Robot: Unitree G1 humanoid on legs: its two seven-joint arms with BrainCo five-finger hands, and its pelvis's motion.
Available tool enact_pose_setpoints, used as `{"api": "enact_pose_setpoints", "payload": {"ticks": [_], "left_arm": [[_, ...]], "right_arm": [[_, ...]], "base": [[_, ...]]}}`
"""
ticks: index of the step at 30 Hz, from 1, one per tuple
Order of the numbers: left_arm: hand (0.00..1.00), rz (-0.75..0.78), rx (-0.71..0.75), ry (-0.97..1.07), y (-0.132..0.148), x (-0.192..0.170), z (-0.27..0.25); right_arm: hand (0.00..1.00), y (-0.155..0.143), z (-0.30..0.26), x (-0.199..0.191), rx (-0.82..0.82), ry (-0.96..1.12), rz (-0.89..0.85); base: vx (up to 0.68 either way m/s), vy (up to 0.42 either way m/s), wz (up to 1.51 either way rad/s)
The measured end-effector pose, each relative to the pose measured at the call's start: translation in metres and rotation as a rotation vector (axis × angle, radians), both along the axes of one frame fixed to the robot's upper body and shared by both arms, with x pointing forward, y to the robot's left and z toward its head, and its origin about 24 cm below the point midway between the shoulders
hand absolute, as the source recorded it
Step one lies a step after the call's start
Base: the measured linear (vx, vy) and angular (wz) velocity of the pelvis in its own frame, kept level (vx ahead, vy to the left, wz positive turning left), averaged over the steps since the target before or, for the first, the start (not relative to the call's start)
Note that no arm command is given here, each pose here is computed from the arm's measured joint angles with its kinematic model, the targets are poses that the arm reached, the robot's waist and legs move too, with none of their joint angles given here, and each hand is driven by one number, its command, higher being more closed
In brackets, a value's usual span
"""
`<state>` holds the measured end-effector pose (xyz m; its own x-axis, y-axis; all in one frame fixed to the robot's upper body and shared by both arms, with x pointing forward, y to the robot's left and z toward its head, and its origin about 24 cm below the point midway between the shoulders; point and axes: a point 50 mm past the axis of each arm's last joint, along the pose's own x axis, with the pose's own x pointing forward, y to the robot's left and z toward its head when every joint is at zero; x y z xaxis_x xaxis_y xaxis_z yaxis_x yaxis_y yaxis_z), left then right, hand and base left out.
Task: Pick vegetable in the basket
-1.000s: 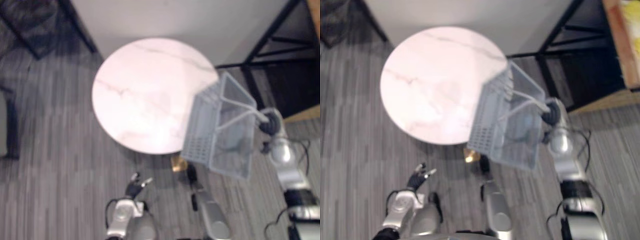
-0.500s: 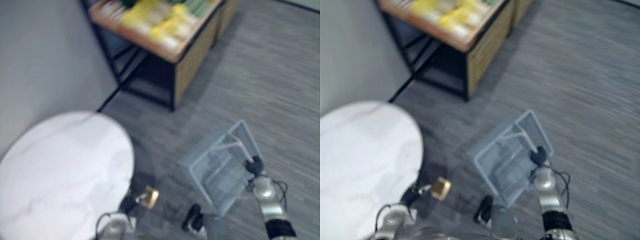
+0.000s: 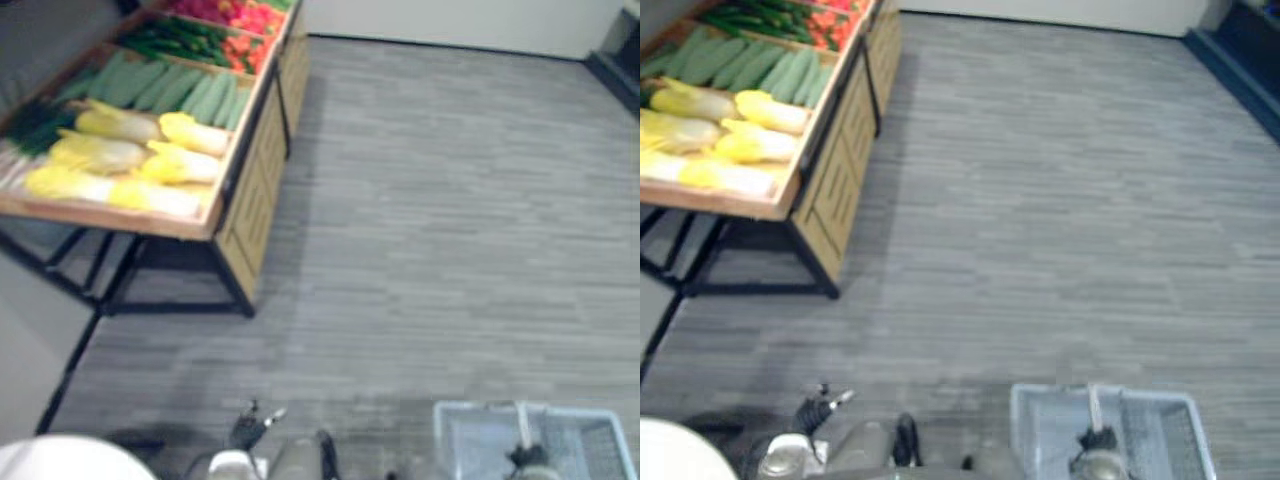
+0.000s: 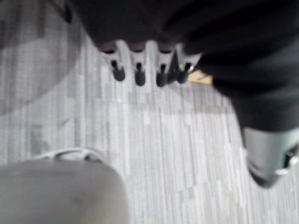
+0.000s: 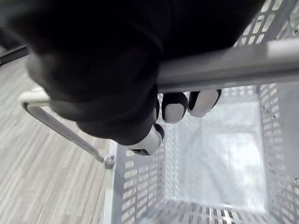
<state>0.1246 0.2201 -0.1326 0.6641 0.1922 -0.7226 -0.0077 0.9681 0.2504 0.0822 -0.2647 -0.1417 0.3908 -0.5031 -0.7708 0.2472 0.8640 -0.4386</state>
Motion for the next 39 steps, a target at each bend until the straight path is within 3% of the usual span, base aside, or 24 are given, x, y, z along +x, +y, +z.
{"api": "enact_pose_setpoints", "payload": {"ticks": [2, 7, 11, 12, 16, 22, 27, 36, 39], "left_arm": [[0.0, -0.029, -0.008, -0.012, -0.006, 0.009, 0.002], [0.0, -0.034, -0.011, -0.101, -0.012, 0.042, 0.013], [0.0, 0.086, 0.019, -0.066, 0.013, 0.019, 0.008], [0.0, 0.127, -0.022, -0.043, 0.003, 0.008, 0.002], [0.0, 0.235, -0.062, 0.038, 0.003, -0.023, -0.01], [0.0, 0.303, -0.082, 0.099, 0.003, -0.037, -0.017], [0.0, 0.344, -0.028, 0.106, 0.022, -0.04, -0.014], [0.0, 0.475, -0.039, -0.194, 0.039, 0.02, 0.022], [0.0, 0.467, -0.082, -0.463, 0.03, 0.064, 0.065]], "right_arm": [[1.0, -0.003, -0.003, -0.022, 0.019, 0.036, -0.059], [1.0, -0.005, -0.006, -0.033, 0.057, 0.045, -0.134], [1.0, 0.007, -0.015, -0.047, 0.118, 0.108, -0.127], [1.0, -0.009, -0.01, -0.052, 0.081, 0.131, -0.116], [1.0, -0.028, 0.001, -0.018, 0.022, 0.06, -0.046], [1.0, -0.035, 0.007, -0.005, 0.005, -0.003, -0.051], [1.0, -0.018, 0.004, 0.011, 0.041, -0.017, 0.008], [1.0, -0.012, 0.003, 0.013, 0.051, -0.054, -0.005], [1.0, -0.016, 0.006, 0.013, 0.033, -0.085, -0.025]], "base": [[0.49, -0.005, 0.52], [0.64, -0.142, 0.77], [0.73, -0.425, 0.96], [0.66, -0.42, 0.76], [0.58, -0.276, 0.43], [0.54, -0.168, 1.31], [0.57, -0.228, 1.76], [0.35, -0.525, 1.83], [0.16, -0.476, 1.14]]}}
